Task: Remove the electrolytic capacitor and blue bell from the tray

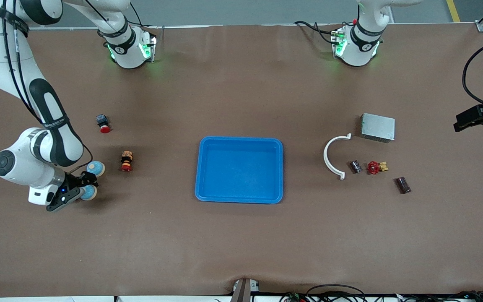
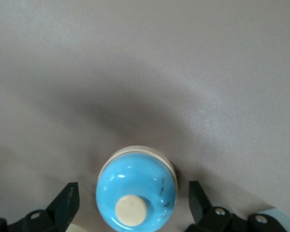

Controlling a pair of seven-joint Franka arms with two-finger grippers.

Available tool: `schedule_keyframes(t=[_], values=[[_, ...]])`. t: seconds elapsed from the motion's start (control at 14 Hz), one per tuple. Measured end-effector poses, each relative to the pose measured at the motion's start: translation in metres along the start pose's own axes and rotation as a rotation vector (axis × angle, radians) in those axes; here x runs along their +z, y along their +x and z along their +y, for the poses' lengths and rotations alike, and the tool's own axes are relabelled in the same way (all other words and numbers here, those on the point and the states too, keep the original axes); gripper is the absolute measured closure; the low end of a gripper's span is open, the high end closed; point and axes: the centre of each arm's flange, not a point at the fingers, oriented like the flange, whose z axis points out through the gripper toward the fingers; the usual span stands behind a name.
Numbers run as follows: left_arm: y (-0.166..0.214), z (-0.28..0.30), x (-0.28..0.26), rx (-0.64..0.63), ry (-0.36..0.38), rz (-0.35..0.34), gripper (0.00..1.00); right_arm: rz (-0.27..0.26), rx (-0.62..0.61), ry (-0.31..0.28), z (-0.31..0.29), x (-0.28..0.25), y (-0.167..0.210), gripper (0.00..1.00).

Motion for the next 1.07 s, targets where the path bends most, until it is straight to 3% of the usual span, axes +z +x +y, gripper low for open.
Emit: schedule_keyframes(t=[0.29, 0.5, 1.07], values=[[-0.006, 0.025, -0.024, 0.033, -0.002, 0.05, 0.0, -0.018, 0.075, 0.035, -0.005, -0.039, 0.017, 0.0], [-0.014, 0.017, -0.038, -0.001, -0.051, 0.075, 0.0, -0.026, 0.204, 0.046, -0.025, -0.072, 0.036, 0.0], [-0.021, 0.006, -0.049, -0.059, -0.084, 0.093, 0.0, -0.15, 0.5, 0.104, -0.084, -0.228, 0.045, 0.0]])
